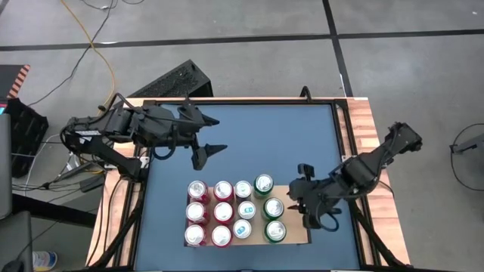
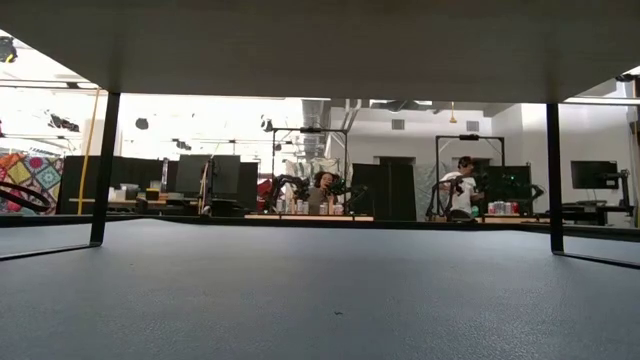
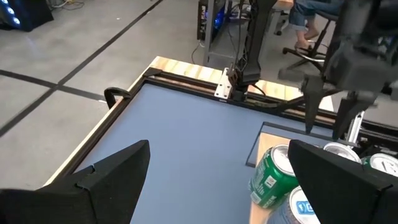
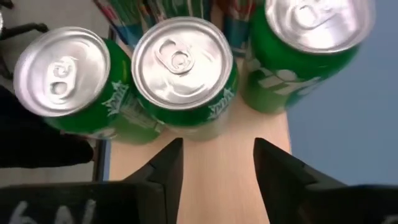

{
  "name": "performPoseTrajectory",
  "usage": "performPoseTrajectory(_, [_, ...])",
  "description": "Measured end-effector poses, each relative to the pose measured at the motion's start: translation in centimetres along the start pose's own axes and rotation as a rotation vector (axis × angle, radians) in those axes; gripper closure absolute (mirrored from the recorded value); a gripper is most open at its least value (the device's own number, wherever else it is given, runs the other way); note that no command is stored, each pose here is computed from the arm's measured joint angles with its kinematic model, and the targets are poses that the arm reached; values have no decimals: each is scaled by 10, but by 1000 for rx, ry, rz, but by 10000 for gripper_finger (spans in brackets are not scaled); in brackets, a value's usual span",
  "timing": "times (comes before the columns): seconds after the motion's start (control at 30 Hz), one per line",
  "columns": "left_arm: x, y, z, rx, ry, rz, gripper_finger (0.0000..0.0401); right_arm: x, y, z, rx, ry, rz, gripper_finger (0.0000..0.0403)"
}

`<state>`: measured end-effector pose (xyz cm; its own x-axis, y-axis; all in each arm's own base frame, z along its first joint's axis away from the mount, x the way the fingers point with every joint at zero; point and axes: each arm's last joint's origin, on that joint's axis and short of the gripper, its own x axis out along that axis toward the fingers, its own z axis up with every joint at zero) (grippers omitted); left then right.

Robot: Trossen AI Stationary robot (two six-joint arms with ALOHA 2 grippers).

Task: Place canned beverage on shelf
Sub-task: Put the green soda can on the shelf, then adjust the green soda can on the shelf

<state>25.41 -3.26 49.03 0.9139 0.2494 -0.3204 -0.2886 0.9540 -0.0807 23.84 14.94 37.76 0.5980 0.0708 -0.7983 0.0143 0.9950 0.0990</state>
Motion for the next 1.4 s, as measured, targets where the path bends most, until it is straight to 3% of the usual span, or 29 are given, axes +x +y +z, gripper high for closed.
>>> performPoseTrajectory(0.23, [-1, -3, -2, -15, 10, -10, 33, 15, 2, 0, 22, -42, 22, 236])
performPoseTrajectory(0.93, [-2, -4, -5, -10, 42, -10, 33, 18, -10, 10, 26, -70, 11, 237])
performPoseTrajectory(1.17, [-7, -9, -5, -32, 30, -28, 33, -8, 0, 10, 64, -129, 19, 237])
performPoseTrajectory(1.4, [-15, -23, -6, -39, -7, -37, 33, -10, 29, -18, 125, -97, -6, 237])
